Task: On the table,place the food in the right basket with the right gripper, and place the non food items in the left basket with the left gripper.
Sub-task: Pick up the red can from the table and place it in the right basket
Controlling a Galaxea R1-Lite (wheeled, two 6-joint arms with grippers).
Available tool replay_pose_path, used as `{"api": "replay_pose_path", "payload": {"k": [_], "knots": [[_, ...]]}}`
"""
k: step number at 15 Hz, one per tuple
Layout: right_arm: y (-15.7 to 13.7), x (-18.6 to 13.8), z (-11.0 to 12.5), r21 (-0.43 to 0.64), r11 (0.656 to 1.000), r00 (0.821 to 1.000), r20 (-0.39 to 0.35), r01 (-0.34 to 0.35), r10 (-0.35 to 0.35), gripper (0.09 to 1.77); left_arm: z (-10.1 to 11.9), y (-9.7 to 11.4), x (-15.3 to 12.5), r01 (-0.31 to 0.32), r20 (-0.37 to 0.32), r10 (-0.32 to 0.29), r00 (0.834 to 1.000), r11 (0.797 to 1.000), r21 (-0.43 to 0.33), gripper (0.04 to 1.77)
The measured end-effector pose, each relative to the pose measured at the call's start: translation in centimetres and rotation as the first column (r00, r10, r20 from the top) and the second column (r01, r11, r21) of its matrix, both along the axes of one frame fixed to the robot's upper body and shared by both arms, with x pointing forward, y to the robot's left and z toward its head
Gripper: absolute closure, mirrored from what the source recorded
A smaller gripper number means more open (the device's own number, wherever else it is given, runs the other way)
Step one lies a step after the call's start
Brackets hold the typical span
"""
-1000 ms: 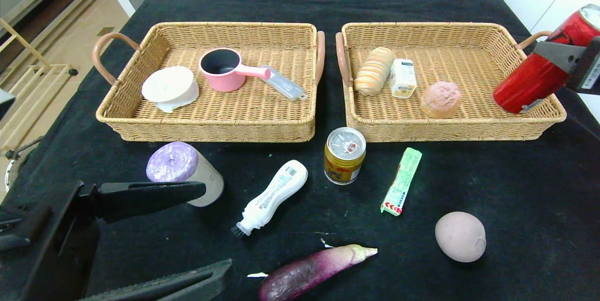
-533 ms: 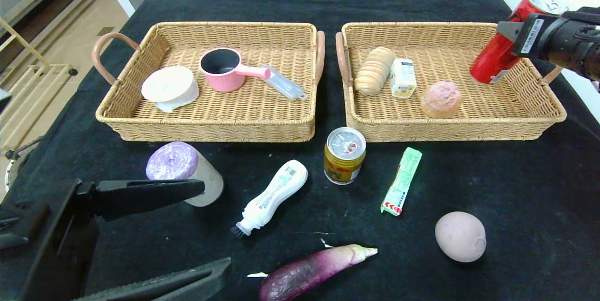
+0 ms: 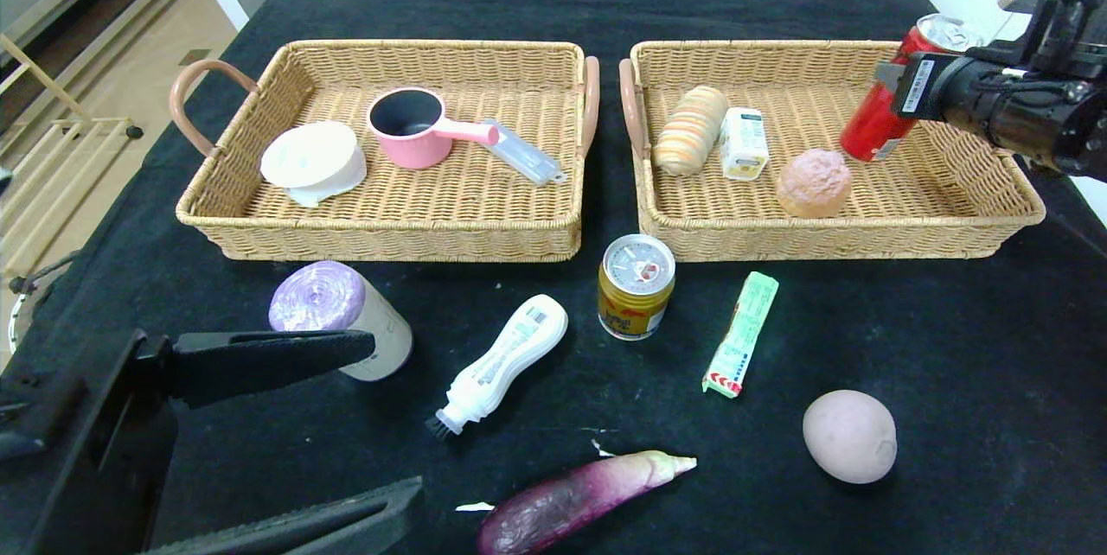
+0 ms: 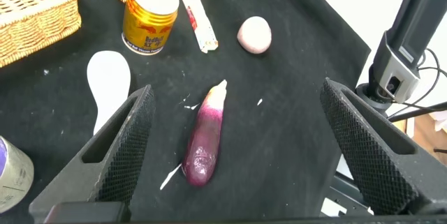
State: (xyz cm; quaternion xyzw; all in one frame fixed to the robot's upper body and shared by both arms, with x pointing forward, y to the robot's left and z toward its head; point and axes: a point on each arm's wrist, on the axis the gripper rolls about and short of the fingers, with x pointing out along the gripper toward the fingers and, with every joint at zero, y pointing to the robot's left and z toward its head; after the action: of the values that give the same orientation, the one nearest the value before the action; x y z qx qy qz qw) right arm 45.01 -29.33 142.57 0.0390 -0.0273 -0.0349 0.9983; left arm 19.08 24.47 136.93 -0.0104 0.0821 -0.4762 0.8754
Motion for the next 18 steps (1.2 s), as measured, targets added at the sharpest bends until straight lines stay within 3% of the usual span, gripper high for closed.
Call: {"api": "replay_pose_path", "payload": {"k": [10, 13, 18], "knots": [[-0.58, 1.23, -1.14, -0.001, 1.0, 0.999, -0.026, 0.021, -0.021, 0.84, 0.06, 0.03, -0.03, 0.0, 0.003, 0.0, 1.0, 1.0, -0.001, 0.09], [-0.62, 1.15, -1.1, 0.001, 1.0, 0.999, -0.025, 0.026, -0.026, 0.6, 0.07, 0.03, -0.04, 0.0, 0.003, 0.0, 1.0, 1.0, -0.002, 0.09], [-0.59, 0.42, -0.99, -0.002, 1.0, 0.999, -0.036, 0.022, -0.022, 0.39, 0.07, 0.03, -0.04, 0.0, 0.004, 0.0, 1.0, 1.0, -0.002, 0.09]]}}
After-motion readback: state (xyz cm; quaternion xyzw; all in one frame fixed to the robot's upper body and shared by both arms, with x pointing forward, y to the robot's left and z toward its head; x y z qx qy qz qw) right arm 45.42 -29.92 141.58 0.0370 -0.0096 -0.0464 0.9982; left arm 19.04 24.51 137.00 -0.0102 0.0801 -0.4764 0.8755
